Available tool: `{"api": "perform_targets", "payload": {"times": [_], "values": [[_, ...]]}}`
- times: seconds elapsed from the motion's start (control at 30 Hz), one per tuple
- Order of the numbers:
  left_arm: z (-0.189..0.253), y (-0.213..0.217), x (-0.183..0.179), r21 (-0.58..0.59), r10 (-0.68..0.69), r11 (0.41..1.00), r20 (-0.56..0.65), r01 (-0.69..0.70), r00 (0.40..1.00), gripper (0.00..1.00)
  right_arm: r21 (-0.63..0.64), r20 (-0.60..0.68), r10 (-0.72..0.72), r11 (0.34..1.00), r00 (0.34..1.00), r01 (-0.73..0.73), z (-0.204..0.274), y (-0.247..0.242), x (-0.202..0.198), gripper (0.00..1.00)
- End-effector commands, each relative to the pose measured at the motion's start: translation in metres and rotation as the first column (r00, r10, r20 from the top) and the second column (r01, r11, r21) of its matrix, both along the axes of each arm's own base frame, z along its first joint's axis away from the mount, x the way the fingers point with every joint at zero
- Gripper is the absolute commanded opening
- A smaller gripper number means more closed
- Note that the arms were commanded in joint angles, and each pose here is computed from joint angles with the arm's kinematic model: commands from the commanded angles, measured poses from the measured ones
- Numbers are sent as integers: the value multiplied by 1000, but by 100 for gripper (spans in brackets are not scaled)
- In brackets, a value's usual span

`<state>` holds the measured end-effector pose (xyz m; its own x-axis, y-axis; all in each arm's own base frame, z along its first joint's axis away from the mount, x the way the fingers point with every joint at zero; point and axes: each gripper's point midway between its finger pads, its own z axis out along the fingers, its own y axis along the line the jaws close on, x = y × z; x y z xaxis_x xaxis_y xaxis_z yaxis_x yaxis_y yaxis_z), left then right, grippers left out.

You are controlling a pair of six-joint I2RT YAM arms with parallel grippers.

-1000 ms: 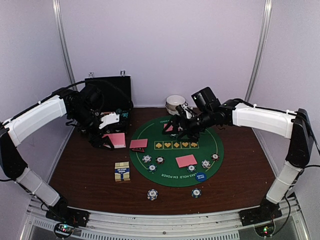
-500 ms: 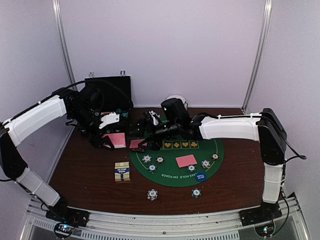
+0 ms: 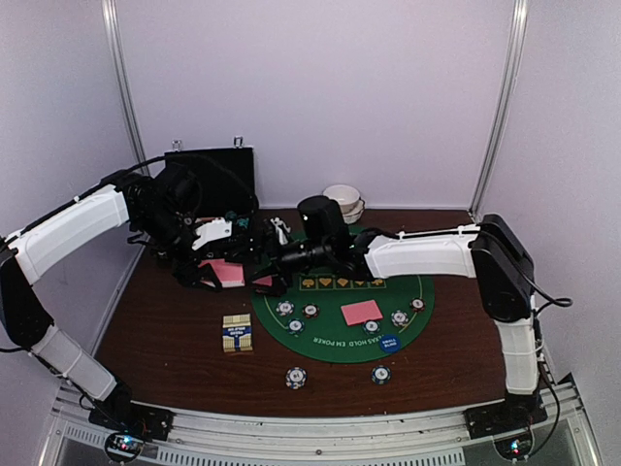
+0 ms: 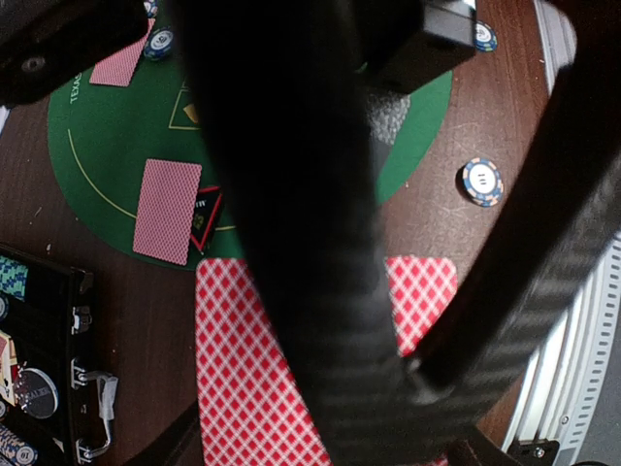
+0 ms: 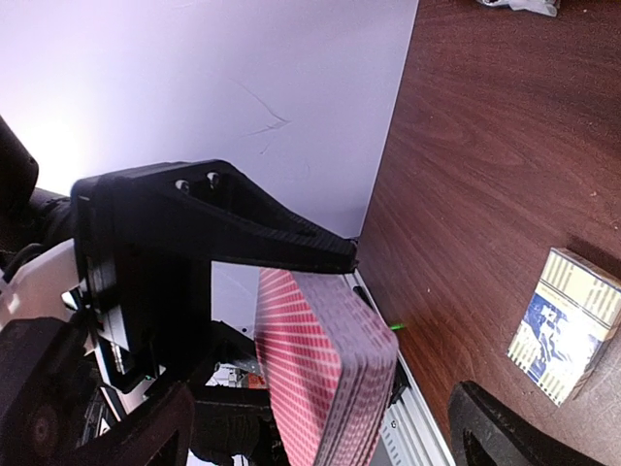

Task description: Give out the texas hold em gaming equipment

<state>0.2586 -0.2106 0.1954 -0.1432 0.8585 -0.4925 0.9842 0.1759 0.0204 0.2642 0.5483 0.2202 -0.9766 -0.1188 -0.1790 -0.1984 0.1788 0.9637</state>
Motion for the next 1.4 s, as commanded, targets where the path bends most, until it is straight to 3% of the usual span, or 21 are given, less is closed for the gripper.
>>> {"api": "perform_targets", "payload": {"times": [0.0, 0.47, 0.87, 1.37], "values": [[20, -8, 3, -56, -7, 998, 40, 9, 999, 0, 59, 2, 54, 997, 999, -54, 14, 16, -9, 93], [24, -13, 9, -67, -6, 998, 44, 9, 999, 0, 69, -37, 135, 989, 990, -132, 1, 43, -15, 88], [27, -12, 9, -69, -5, 998, 54, 9, 999, 0, 26, -76, 114, 993, 991, -112, -24, 22, -5, 76], [26, -10, 7, -62, -5, 998, 56, 8, 998, 0, 43, -57, 104, 994, 993, -102, -5, 3, -2, 59]]}}
